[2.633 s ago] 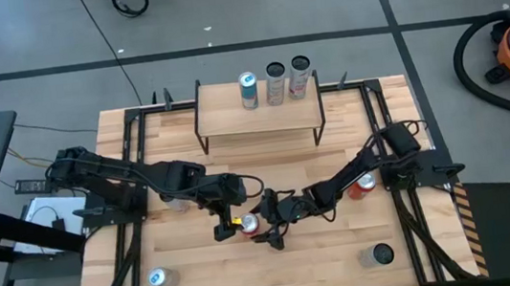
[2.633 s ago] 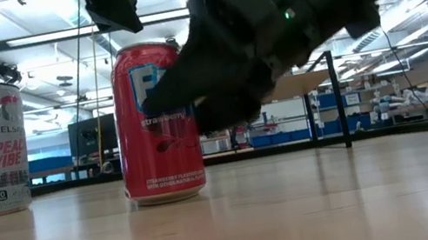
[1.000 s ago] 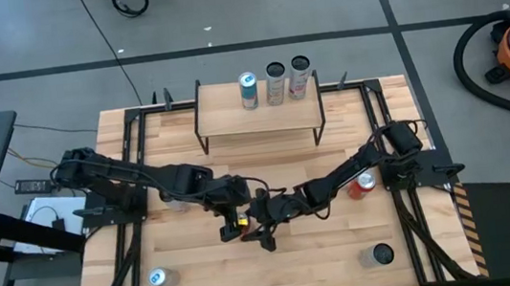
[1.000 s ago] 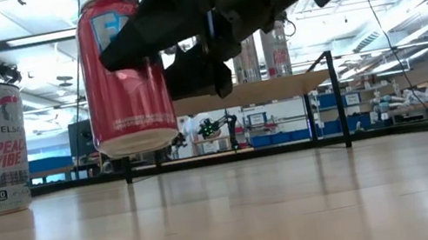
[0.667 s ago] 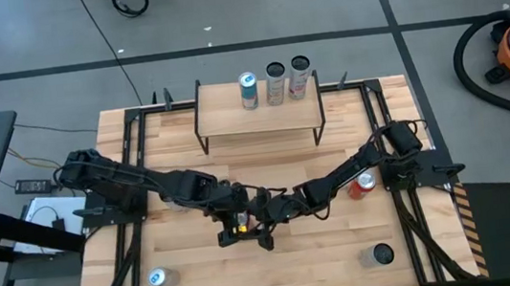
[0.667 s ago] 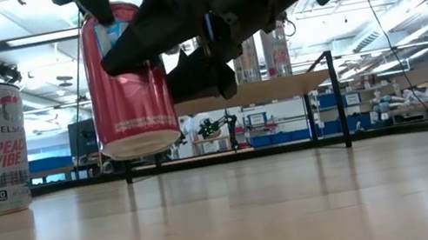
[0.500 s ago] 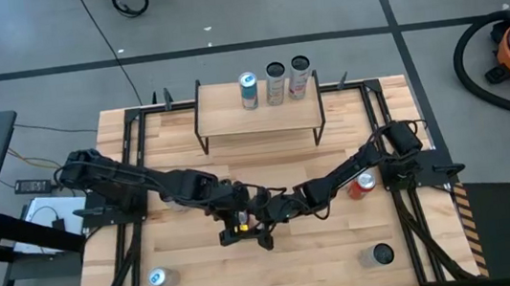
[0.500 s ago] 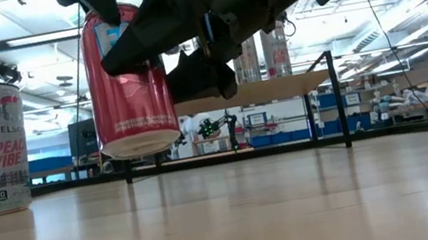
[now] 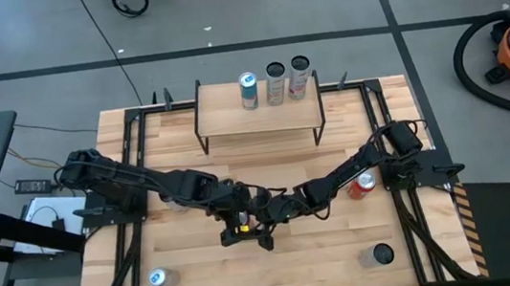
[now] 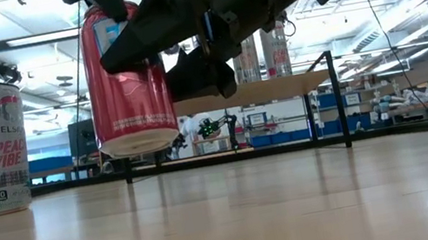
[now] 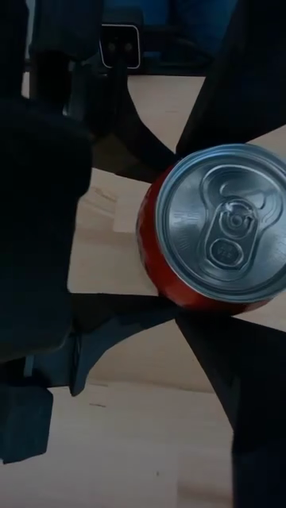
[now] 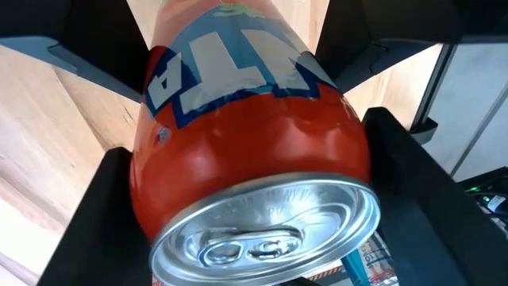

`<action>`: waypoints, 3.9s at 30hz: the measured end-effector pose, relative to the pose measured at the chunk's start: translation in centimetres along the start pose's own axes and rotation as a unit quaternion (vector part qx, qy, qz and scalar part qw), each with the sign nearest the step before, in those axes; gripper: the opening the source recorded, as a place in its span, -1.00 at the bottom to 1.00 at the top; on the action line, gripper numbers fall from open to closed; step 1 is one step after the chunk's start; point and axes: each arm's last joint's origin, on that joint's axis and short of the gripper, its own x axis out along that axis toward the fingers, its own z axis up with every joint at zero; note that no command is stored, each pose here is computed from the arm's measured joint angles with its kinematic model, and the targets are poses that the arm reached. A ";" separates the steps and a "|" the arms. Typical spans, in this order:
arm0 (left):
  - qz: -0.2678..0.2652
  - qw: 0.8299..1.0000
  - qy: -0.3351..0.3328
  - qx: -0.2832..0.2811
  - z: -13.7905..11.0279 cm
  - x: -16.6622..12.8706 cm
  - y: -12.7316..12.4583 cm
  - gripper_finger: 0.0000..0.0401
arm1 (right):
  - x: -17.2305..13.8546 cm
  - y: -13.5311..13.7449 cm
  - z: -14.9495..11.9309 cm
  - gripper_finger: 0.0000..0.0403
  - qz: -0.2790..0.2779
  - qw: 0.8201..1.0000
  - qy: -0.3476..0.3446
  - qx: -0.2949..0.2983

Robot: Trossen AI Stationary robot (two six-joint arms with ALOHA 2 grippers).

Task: Place canned beverage on shelf
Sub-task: Put the left red soda can on the shelf

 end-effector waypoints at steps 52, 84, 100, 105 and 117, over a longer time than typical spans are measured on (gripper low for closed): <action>0.048 0.996 0.070 0.002 2.4 -4.2 6.9 0.49 | -2.1 1.6 1.1 0.83 0.133 0.989 0.067 0.002; 0.181 0.980 -0.059 0.059 6.1 -19.7 19.9 0.50 | -1.6 -2.0 2.1 0.83 0.011 0.998 0.047 -0.029; 0.217 0.970 -0.057 0.089 6.8 -18.3 25.3 0.50 | -1.5 -3.5 2.9 0.83 -0.002 0.999 0.037 -0.005; 0.227 0.969 -0.018 0.090 6.7 -18.0 26.4 0.50 | -1.5 -3.4 2.8 0.83 0.000 0.999 0.037 -0.020; 0.204 0.976 -0.009 0.078 6.4 -18.1 26.8 0.50 | -1.4 -4.4 3.2 0.83 -0.012 0.999 0.036 -0.022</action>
